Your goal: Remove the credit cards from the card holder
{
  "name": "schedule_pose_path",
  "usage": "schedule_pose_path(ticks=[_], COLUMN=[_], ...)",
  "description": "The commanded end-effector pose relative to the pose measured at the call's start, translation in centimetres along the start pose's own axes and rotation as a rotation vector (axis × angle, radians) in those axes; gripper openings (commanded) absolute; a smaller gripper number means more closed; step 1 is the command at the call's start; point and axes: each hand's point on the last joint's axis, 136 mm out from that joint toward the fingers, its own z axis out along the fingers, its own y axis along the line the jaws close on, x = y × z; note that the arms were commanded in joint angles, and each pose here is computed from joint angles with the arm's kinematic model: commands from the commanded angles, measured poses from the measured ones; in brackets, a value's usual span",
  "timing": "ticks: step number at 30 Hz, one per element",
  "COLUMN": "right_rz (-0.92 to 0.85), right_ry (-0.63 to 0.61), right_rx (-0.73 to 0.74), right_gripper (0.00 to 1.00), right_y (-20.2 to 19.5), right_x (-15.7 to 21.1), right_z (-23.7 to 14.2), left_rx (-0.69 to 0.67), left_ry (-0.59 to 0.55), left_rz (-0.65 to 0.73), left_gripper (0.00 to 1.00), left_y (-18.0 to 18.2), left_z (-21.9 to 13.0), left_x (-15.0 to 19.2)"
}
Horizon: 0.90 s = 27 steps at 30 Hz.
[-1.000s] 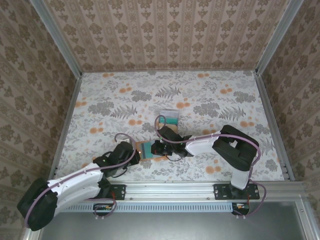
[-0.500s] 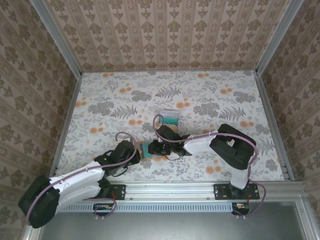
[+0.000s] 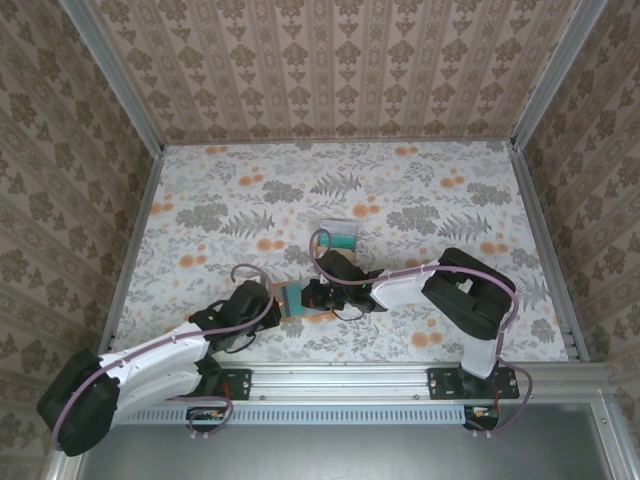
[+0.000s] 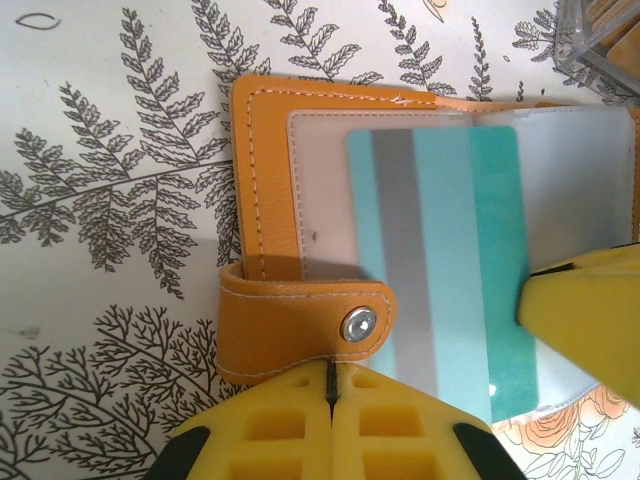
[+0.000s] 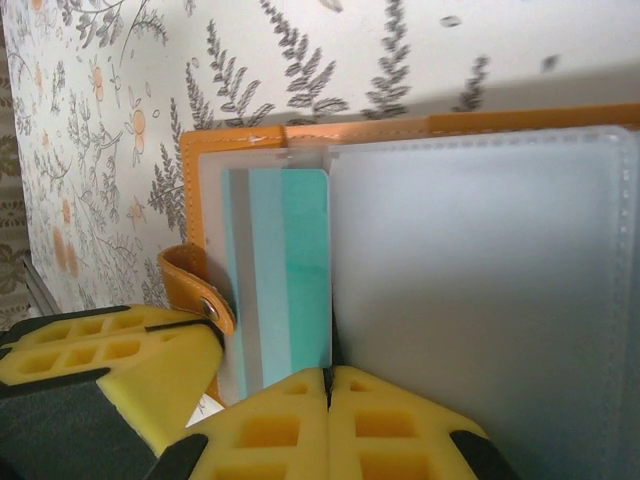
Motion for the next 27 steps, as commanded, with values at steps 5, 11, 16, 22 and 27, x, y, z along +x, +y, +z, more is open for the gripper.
schedule_pose_path(ticks=[5,11,16,22,27], right_rz=[-0.008,-0.054,-0.135,-0.361,-0.613], right_ry=[-0.059,-0.081,-0.092,-0.095,-0.080], right_rx=[0.062,0.077,0.070,0.113,0.199], right_gripper=[0.00,0.00,0.00,0.00,0.00], right_y=[-2.2,-2.1,-0.8,1.6,3.0], right_x=[-1.1,-1.7,-2.0,-2.8,-4.0], right_z=[-3.5,-6.6,-9.2,-13.1,-15.4], left_rx=[-0.043,-0.036,-0.025,-0.001,0.045], left_ry=[0.040,0.032,0.019,0.000,-0.021], left_rz=[0.023,0.026,0.028,0.039,0.056], left_gripper=[0.00,0.00,0.00,0.10,0.45], left_y=[0.9,0.7,0.4,-0.4,-1.6], left_z=[-0.1,-0.4,-0.9,-1.8,-2.7], left_x=[0.9,0.7,0.3,-0.5,-1.2])
